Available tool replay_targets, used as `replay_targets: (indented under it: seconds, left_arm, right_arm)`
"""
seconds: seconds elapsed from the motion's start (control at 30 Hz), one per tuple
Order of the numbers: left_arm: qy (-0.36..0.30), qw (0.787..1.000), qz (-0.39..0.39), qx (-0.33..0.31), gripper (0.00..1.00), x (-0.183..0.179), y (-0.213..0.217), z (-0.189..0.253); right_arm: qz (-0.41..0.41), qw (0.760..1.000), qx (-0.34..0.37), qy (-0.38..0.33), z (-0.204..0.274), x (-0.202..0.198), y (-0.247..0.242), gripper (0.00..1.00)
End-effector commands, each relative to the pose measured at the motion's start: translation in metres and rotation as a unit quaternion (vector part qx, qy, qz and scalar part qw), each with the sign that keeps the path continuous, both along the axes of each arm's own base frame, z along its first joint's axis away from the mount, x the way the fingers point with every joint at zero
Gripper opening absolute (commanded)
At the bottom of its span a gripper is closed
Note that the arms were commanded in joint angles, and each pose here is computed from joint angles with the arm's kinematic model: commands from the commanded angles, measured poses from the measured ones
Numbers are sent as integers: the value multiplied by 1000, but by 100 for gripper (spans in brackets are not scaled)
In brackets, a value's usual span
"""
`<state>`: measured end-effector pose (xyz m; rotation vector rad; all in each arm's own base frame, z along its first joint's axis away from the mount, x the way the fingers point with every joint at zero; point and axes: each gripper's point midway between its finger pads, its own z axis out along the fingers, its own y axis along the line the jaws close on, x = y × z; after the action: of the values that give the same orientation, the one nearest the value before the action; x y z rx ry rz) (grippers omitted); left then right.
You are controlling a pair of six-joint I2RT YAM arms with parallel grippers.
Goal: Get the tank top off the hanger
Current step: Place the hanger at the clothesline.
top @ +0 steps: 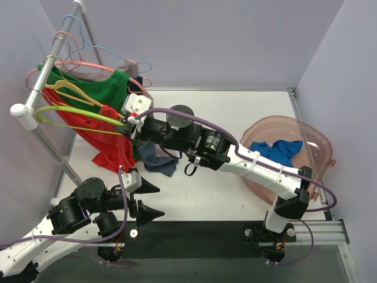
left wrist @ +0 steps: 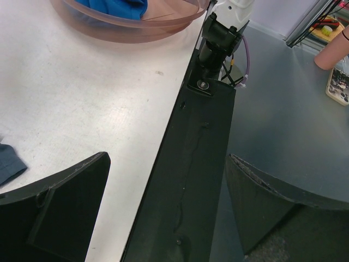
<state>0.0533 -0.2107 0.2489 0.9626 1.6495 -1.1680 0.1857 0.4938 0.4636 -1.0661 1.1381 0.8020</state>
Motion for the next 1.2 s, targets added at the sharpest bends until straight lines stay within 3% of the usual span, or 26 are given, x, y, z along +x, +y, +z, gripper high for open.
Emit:
replay_targets:
  seconds: [0.0,0.2,0.43,0.67,0.87,1.17]
  left_arm:
    - [-25,999,-2,-25,97,1,-1,15]
    - [-26,999,3,-23,97,3,0,15]
    - [-27,999,3,-22,97,3,0,14]
    - [-27,999,3,-21,97,3,-1,13]
    - [-28,999,0,-22,97,2,-1,14]
    - [-28,999,2,-21,97,3,-1,13]
  right_arm:
    - [-10,997,76,-15,44,-1,-14,6]
    - [-19,998,62,18,35,-2,-27,32]
    - [-20,997,56,51,33,0,-42,43]
    - [-49,991,65,110,34,46,-48,45]
    - [-54,988,27,141,9,64,-33,47]
    - [-47,983,22,174,-13,81,-8,48]
